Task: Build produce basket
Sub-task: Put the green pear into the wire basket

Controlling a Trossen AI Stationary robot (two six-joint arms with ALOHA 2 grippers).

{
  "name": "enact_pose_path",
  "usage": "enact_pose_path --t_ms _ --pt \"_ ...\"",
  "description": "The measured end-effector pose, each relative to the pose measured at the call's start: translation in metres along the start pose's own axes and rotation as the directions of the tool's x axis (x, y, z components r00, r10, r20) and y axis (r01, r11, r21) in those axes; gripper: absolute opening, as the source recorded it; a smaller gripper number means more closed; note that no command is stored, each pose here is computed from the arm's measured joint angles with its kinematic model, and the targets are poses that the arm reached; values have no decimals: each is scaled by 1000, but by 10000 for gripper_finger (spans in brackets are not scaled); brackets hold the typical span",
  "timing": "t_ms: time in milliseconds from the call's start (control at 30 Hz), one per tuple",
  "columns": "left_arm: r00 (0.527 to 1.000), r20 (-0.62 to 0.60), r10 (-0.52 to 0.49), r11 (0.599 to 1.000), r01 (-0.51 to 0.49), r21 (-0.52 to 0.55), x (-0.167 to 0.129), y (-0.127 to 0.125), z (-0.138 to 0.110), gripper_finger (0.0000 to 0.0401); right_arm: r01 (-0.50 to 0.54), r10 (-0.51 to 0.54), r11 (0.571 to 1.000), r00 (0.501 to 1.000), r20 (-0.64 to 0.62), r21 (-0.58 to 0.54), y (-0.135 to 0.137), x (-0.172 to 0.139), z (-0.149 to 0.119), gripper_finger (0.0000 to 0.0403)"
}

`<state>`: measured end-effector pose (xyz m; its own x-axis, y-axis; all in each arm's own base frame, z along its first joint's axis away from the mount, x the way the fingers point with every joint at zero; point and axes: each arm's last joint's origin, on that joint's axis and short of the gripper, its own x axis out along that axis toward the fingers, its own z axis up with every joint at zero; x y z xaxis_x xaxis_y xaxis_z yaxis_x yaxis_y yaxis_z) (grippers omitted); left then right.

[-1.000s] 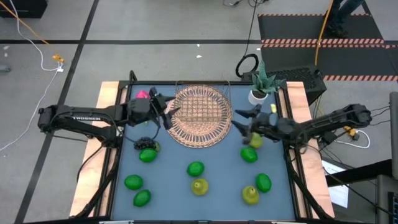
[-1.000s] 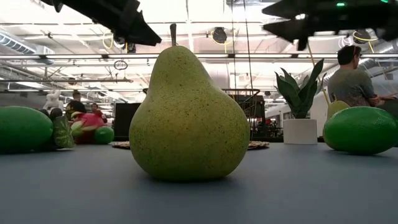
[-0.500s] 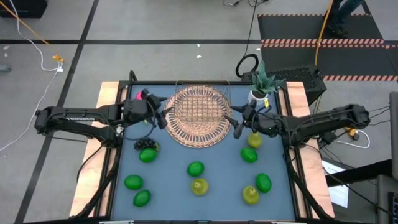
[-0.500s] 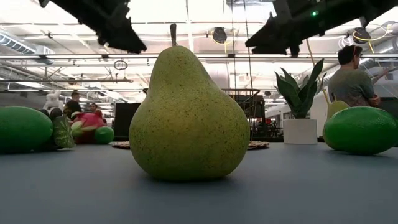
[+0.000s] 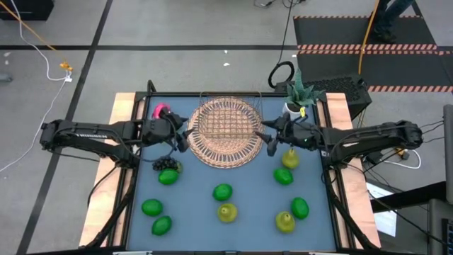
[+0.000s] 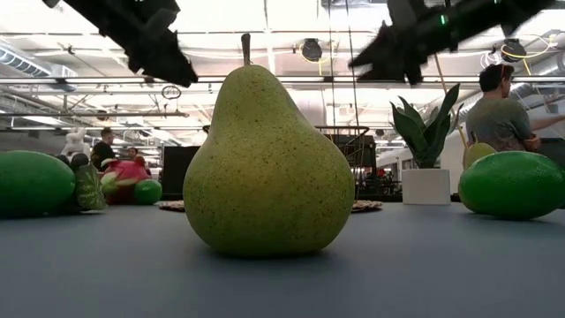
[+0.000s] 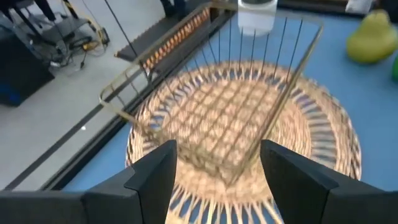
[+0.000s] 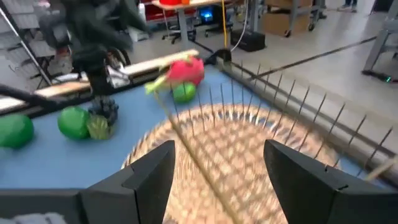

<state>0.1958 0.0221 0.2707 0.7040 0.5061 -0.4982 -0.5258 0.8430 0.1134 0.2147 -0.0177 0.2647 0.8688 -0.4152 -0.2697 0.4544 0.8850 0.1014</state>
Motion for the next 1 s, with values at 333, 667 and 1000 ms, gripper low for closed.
enact_pose_path --t_ms 333,667,1000 --pt "992 121 -29 999 34 -41 20 -6 -29 232 272 -210 962 790 -576 23 -20 -26 78 242" --pt "913 378 -153 987 160 13 29 -8 -62 232 386 -199 922 533 -822 27 -14 -35 36 255" --pt "906 394 -154 988 148 47 29 -8 -62 232 469 -175 883 362 -915 17 -15 -35 -18 241"
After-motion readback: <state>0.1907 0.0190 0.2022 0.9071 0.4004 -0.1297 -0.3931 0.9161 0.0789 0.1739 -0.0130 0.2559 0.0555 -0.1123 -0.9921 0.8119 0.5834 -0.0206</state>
